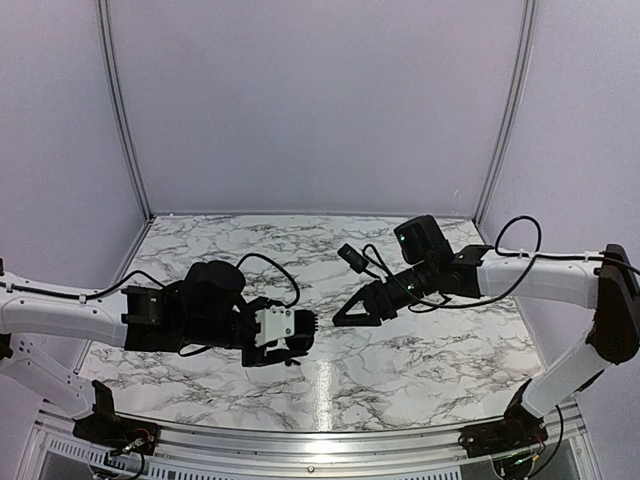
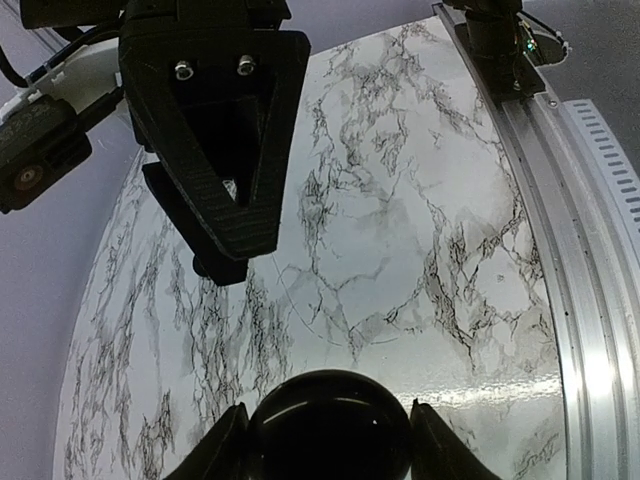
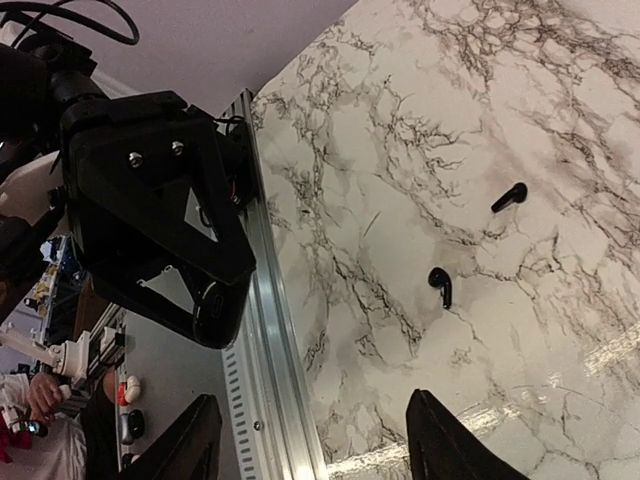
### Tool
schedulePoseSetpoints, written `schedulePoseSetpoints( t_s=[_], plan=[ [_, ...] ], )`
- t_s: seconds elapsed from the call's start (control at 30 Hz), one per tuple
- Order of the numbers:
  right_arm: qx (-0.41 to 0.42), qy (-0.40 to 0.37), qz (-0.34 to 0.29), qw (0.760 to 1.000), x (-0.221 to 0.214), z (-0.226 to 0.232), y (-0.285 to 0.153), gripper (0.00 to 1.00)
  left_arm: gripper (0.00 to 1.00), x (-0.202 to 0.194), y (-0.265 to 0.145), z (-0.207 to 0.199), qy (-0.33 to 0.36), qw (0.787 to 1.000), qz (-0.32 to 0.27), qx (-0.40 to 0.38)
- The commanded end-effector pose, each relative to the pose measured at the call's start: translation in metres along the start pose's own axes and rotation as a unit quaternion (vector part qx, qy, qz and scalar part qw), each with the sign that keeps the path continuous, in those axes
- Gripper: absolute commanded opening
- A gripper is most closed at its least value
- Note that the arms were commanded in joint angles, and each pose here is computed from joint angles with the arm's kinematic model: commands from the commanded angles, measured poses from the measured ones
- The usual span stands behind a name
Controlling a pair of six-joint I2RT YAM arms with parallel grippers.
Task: Insert the wireless bluetooth earbuds into the charging case
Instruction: Pass from the left arm to the right
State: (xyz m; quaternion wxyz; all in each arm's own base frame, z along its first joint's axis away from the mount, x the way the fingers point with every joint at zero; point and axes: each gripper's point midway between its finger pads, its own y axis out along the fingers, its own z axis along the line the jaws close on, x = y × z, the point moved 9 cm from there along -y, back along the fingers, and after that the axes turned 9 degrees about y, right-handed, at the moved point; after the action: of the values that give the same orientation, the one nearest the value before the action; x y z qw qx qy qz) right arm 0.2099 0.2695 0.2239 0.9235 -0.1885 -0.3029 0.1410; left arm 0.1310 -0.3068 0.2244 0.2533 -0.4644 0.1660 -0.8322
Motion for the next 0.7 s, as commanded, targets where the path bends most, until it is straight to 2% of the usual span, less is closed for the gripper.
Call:
schedulePoseSetpoints(
  t_s=[0.0,0.2,0.67],
  plan=[
    [0.036,0.007,0.031,0.999,-0.002,0.013,0.013,0.62,0.29,-0.001,0.003,-0.007,0.037,0.999,0.023,0.008],
    [0.063,0.018,0.067,0.996,-0.013,0.018,0.037,0.58,0.28,0.001,0.011,-0.021,0.063,0.997,0.034,-0.014],
    [0.09,0.031,0.094,0.991,-0.016,0.019,0.068,0.52,0.26,0.007,0.023,-0.032,0.094,0.994,0.051,-0.025]
  ],
)
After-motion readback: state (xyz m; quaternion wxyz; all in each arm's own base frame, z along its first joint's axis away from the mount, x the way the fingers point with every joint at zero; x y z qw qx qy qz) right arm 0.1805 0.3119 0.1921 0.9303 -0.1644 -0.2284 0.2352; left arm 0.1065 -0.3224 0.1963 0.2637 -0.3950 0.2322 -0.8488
